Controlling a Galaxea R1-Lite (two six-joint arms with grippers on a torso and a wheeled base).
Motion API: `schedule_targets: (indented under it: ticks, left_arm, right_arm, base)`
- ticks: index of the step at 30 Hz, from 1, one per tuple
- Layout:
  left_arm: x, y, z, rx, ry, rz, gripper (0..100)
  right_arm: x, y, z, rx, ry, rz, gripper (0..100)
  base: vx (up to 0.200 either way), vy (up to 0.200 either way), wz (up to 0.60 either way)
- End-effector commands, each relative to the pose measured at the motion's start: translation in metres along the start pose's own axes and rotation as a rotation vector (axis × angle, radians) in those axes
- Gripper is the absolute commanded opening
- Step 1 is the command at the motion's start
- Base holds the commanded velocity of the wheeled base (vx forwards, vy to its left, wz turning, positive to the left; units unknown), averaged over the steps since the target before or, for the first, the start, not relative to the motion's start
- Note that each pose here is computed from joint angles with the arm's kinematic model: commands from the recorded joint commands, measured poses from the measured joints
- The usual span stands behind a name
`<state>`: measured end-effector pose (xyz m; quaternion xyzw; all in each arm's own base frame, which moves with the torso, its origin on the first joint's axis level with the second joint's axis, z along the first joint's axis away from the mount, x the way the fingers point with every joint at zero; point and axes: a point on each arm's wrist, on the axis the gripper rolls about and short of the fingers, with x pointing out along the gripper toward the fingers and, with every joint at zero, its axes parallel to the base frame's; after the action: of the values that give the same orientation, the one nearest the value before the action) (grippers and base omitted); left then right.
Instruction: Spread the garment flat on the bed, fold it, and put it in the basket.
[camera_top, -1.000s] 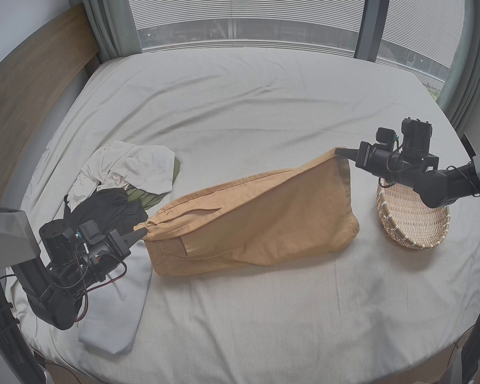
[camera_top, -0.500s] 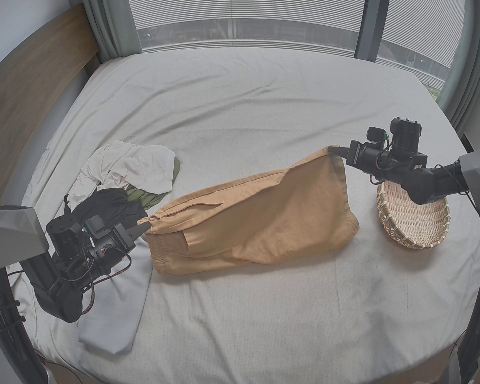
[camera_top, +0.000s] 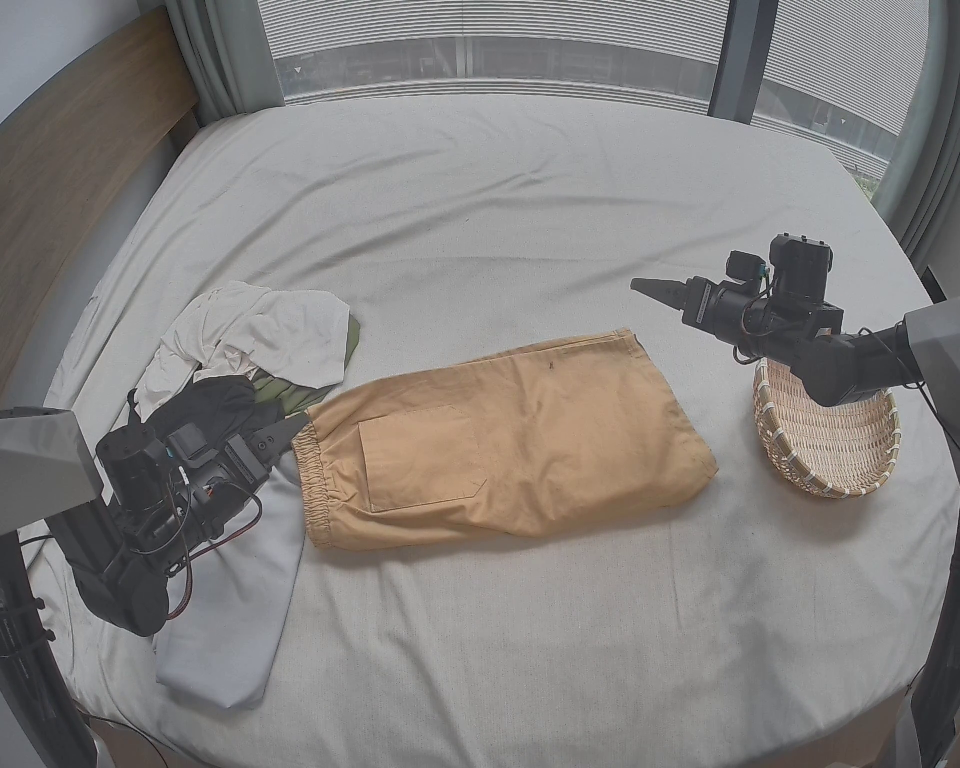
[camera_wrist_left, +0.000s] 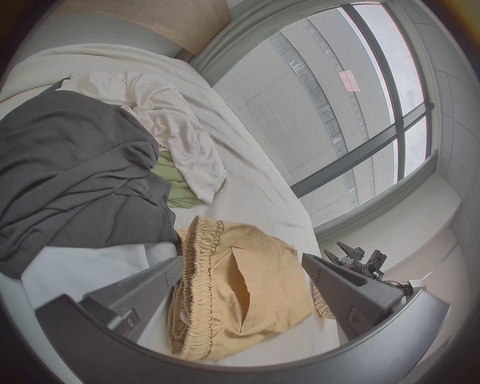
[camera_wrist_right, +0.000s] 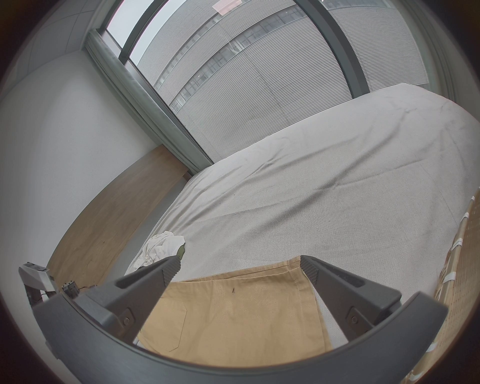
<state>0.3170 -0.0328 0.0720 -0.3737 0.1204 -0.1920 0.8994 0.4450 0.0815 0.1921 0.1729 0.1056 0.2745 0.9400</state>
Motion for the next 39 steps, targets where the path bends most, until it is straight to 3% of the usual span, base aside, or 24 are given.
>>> schedule_targets:
  ticks: [1, 8, 10, 16, 24, 30, 39]
  left_arm:
    - [-0.002, -0.002, 0.0, -0.002, 0.0, 0.0, 100]
    - [-0.015, -0.019, 0.007, 0.014, -0.013, -0.046, 100]
    - [-0.033, -0.033, 0.01, 0.029, 0.027, -0.116, 100]
    - [-0.065, -0.048, 0.007, 0.051, 0.17, -0.263, 100]
    - [-0.069, -0.041, -0.003, 0.096, 0.203, -0.239, 100]
    - [-0.072, -0.035, -0.014, 0.174, 0.241, -0.229, 100]
    - [-0.063, -0.021, -0.023, 0.205, 0.27, -0.193, 100]
  right_arm:
    - [-0.004, 0.003, 0.002, -0.001, -0.001, 0.001, 100]
    - [-0.019, 0.014, -0.005, 0.015, 0.04, -0.002, 100]
    - [-0.039, 0.025, -0.007, 0.026, 0.064, -0.003, 100]
    - [-0.101, 0.044, -0.02, 0.067, 0.112, -0.021, 100]
    - [-0.157, 0.041, -0.051, 0.106, 0.146, -0.035, 100]
    - [-0.155, 0.034, -0.076, 0.091, 0.129, -0.027, 100]
    - [-0.139, 0.005, -0.116, 0.184, 0.258, -0.092, 100]
  base:
    - [0.0, 0.0, 0.0]
    - [0.0, 0.0, 0.0]
    - [0.0, 0.0, 0.0]
    - [0.0, 0.0, 0.0]
    - [0.0, 0.0, 0.0]
    - [0.0, 0.0, 0.0]
    - [0.0, 0.0, 0.0]
